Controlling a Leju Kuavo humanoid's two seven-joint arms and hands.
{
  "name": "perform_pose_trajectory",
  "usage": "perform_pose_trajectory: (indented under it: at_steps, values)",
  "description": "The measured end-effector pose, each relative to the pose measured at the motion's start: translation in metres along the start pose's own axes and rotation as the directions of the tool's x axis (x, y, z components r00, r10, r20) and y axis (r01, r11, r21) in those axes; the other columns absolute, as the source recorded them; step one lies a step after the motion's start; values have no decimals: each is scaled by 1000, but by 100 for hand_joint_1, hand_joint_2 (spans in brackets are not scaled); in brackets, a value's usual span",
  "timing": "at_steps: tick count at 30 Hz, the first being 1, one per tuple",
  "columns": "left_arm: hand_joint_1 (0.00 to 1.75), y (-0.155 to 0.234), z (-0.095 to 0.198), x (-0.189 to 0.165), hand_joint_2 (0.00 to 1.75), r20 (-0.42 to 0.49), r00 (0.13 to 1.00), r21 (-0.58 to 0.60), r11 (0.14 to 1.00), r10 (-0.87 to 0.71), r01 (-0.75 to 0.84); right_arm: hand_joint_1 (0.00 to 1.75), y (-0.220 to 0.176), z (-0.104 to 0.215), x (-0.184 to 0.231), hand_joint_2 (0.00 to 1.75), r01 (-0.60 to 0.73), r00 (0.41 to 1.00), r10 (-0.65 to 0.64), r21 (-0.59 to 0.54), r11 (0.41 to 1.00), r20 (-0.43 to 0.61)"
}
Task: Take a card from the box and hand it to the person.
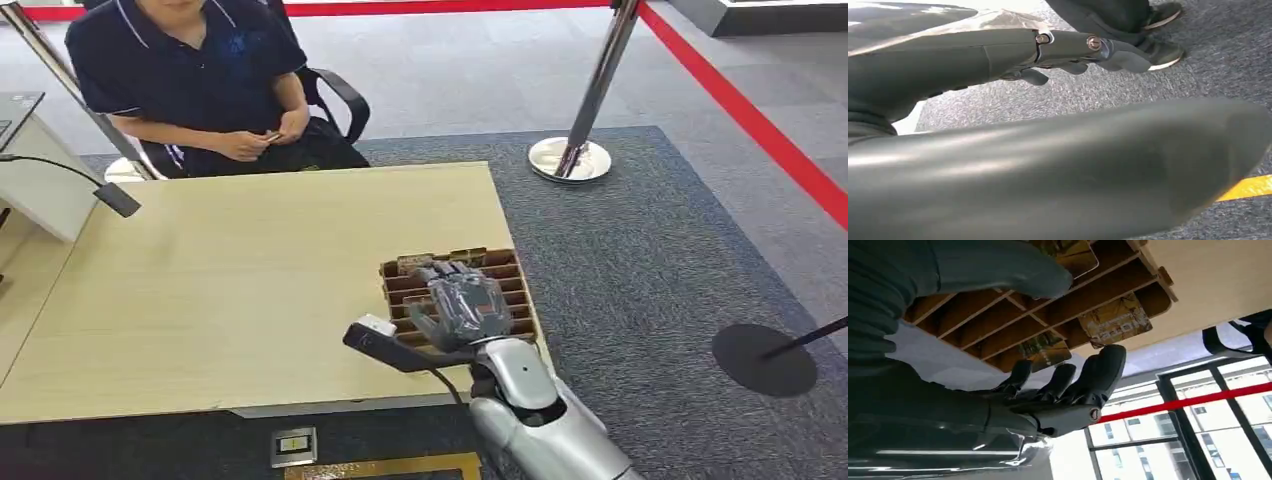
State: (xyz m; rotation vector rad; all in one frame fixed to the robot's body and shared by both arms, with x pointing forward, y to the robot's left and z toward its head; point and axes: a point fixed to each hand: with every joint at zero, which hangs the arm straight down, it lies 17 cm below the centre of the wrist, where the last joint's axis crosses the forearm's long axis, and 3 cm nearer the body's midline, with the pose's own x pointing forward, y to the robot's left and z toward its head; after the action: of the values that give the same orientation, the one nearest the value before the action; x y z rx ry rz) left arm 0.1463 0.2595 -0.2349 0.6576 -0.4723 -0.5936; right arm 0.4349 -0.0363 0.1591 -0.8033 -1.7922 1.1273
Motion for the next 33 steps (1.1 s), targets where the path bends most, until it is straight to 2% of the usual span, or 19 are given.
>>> perform_pose_trajectory:
  at_steps: [9, 16, 19, 33]
  values:
    - [0, 0, 0, 0, 0, 0, 1000, 0, 1000, 5, -5, 66, 15, -7, 12, 175, -23, 1000, 22, 42, 999, 18]
    - [0, 0, 0, 1, 0, 5, 1000, 0, 1000, 0, 0, 70, 23, -11, 4, 175, -62, 998, 63, 54, 997, -17]
    - [0, 0, 0, 1, 0, 4, 1000, -1, 1000, 0, 0, 65, 27, -10, -1, 175, -85, 996, 88, 65, 994, -34]
    - [0, -1, 0, 3, 0, 18, 1000, -2, 1000, -10, 10, 63, 36, -6, -11, 175, -138, 988, 143, 83, 987, -62]
